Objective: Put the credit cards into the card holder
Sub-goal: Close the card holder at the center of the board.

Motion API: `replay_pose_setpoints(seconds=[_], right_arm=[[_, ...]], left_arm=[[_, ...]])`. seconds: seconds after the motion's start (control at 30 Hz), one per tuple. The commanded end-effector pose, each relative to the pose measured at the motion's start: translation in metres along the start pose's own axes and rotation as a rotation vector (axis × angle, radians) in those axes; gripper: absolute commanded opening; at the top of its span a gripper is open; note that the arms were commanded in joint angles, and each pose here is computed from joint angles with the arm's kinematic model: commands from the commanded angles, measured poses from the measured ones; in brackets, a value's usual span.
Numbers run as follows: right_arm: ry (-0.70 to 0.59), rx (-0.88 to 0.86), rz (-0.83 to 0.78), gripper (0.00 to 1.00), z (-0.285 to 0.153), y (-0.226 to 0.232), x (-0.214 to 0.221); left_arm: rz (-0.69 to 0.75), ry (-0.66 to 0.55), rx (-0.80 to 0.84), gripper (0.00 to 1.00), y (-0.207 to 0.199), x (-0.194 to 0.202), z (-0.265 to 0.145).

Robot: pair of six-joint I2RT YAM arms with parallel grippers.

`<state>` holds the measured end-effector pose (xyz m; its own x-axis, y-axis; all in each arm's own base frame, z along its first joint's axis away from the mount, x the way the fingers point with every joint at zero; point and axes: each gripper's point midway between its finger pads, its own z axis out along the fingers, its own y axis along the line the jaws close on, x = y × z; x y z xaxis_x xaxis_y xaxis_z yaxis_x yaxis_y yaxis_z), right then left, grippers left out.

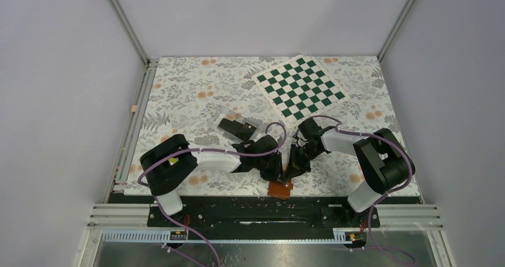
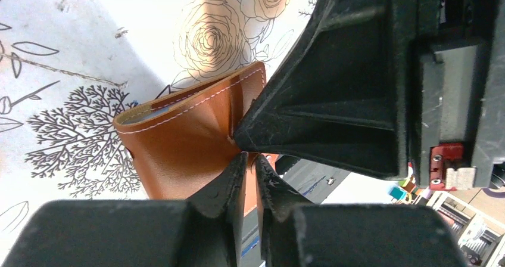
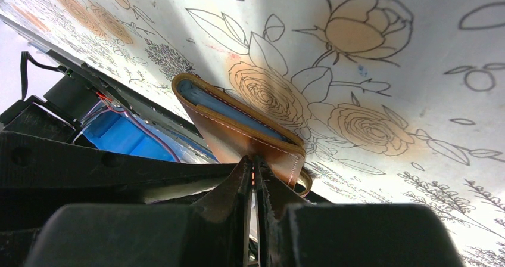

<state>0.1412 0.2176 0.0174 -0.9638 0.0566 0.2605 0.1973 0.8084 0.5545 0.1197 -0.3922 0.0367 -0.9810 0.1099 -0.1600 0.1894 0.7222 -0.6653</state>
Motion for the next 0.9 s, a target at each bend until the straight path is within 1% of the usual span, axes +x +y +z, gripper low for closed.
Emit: replay_pose_setpoints(seconds=[0.0, 0.07, 0.23, 0.33, 0.43, 0.77, 0.87], right_arm=[[-0.044, 0.146, -0.021, 0.12, 0.009, -0.033, -0.008], [-0.043, 0.146, -0.021, 0.12, 0.009, -0.032, -0.008], [-0.044, 0.144, -0.021, 0.12, 0.009, -0.032, -0.008], [-0.043, 0.144, -0.021, 0.12, 0.009, -0.032, -0.008], [-0.042, 0.144, -0.022, 0.12, 0.009, -0.032, -0.008], [-0.041, 0.141, -0.019, 0.12, 0.009, -0.032, -0.008], [-0.040, 0.140, -0.019, 0.12, 0.010, -0.032, -0.008]], left_arm=[[0.046, -0.004, 0.079, 0.10, -0.026, -0.006, -0.002], [0.046, -0.003, 0.082, 0.11, -0.026, -0.006, -0.002], [0.041, 0.006, 0.088, 0.23, -0.027, -0.004, -0.002], [0.041, 0.012, 0.095, 0.25, -0.028, -0.003, -0.003], [0.041, 0.021, 0.108, 0.25, -0.031, -0.002, -0.002], [0.046, 0.040, 0.134, 0.20, -0.038, 0.001, -0.001], [0.045, 0.042, 0.128, 0.09, -0.036, 0.001, 0.000]])
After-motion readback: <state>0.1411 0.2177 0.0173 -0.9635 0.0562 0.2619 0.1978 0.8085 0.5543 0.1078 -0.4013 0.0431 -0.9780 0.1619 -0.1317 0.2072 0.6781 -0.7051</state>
